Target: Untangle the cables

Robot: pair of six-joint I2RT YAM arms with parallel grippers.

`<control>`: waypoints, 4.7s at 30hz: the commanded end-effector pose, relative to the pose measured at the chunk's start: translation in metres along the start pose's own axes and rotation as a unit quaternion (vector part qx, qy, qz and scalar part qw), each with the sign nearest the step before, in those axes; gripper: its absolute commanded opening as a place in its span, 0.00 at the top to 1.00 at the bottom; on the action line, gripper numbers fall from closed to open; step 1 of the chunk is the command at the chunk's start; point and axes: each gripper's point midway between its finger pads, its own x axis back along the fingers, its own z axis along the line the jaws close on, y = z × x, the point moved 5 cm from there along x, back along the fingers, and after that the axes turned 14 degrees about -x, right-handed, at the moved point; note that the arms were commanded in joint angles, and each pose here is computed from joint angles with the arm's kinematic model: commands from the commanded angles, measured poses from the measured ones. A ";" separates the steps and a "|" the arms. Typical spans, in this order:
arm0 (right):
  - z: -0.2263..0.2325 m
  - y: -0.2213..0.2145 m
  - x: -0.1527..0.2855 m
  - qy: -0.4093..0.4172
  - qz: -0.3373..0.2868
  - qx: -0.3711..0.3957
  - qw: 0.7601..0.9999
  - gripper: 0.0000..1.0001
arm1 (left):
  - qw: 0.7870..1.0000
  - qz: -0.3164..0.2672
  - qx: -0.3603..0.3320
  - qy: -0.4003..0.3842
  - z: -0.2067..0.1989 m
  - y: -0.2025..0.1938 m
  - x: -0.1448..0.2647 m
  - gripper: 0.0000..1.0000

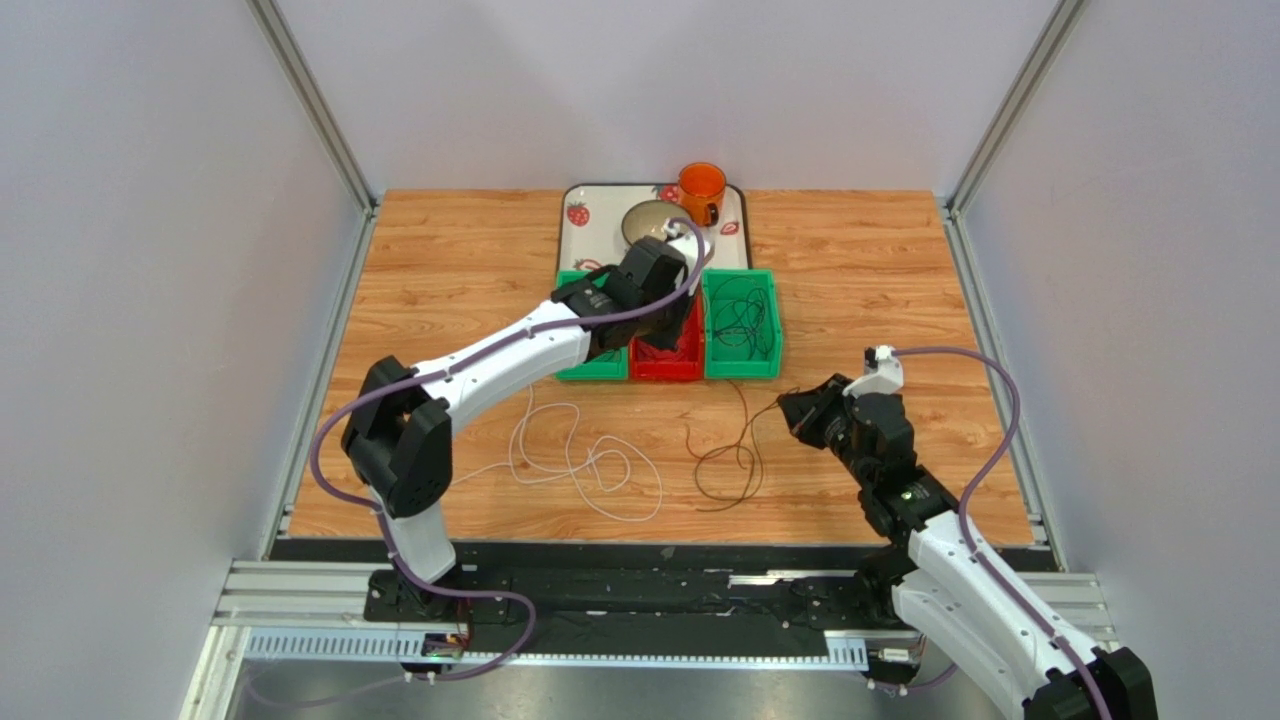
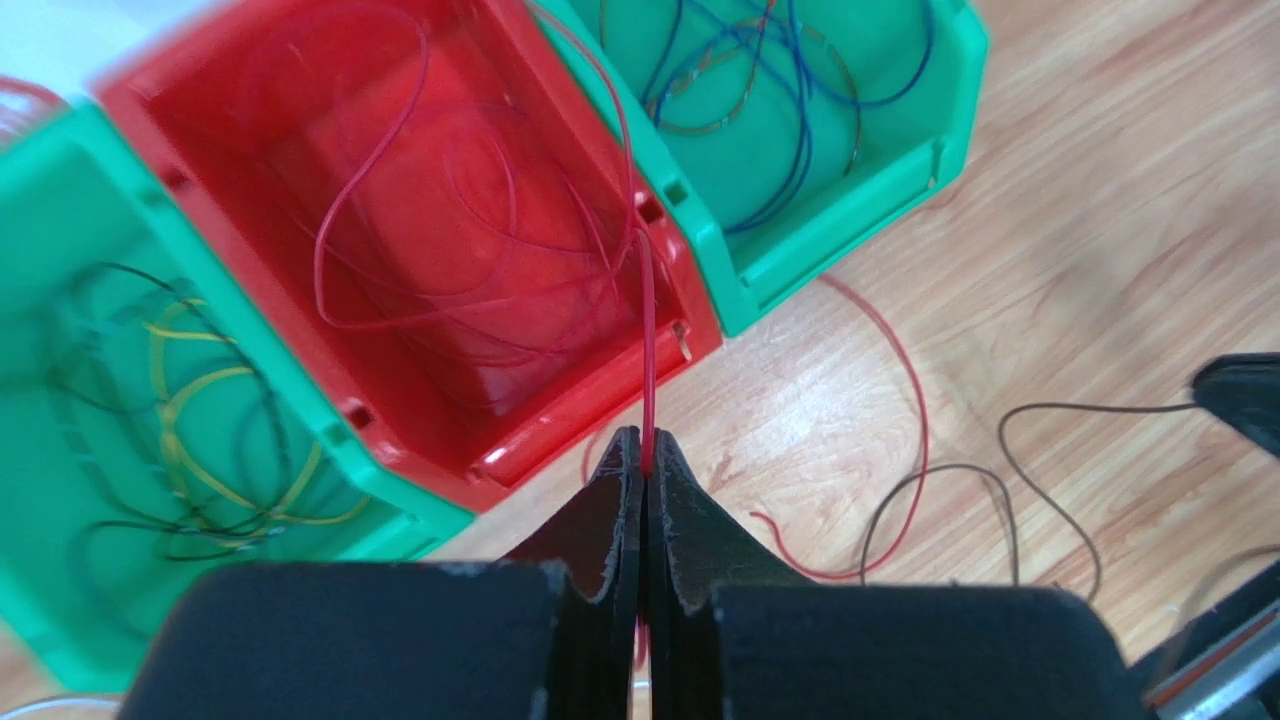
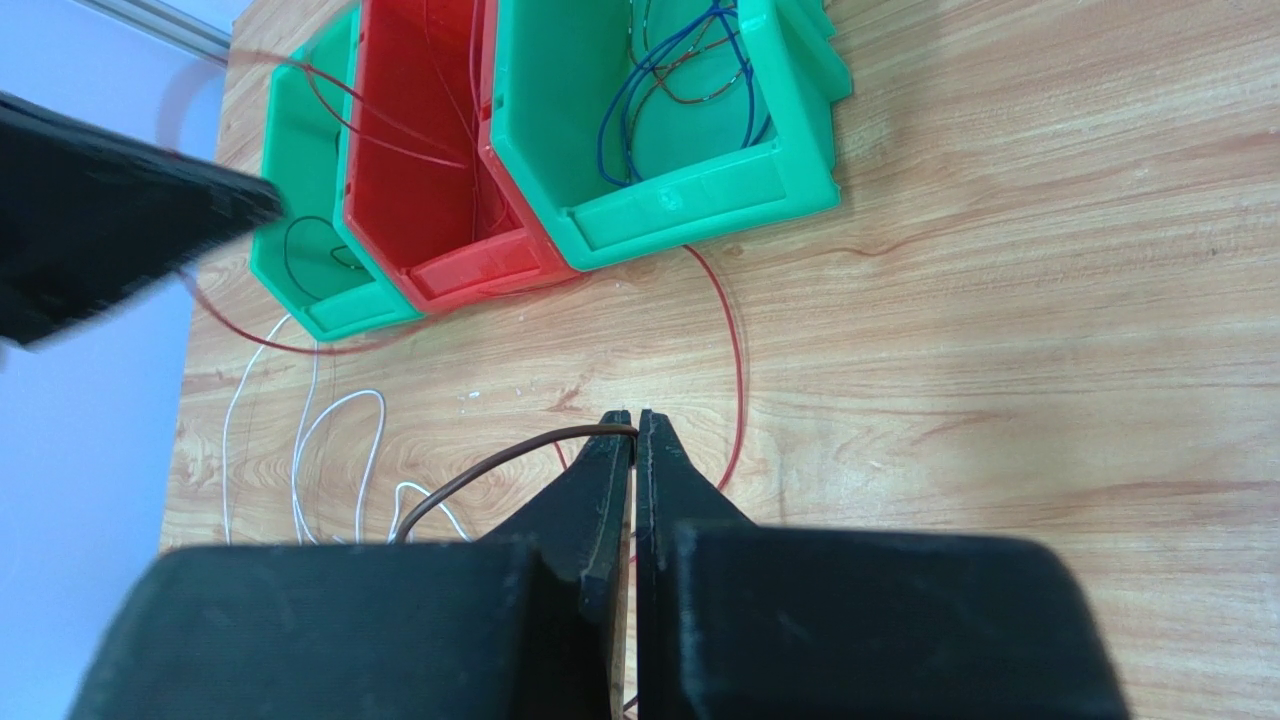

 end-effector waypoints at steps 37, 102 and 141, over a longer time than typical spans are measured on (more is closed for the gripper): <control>0.015 0.065 0.079 -0.267 -0.047 0.001 0.963 0.00 | 0.987 -0.140 0.068 0.030 0.136 0.142 0.059 1.00; 0.063 -0.080 -0.017 -0.236 0.277 0.298 0.882 1.00 | 0.988 -0.136 0.075 -0.010 0.123 0.126 0.047 1.00; 0.112 0.000 0.045 -0.159 0.155 0.270 0.937 1.00 | 0.985 -0.092 0.136 -0.048 0.063 0.050 -0.025 0.23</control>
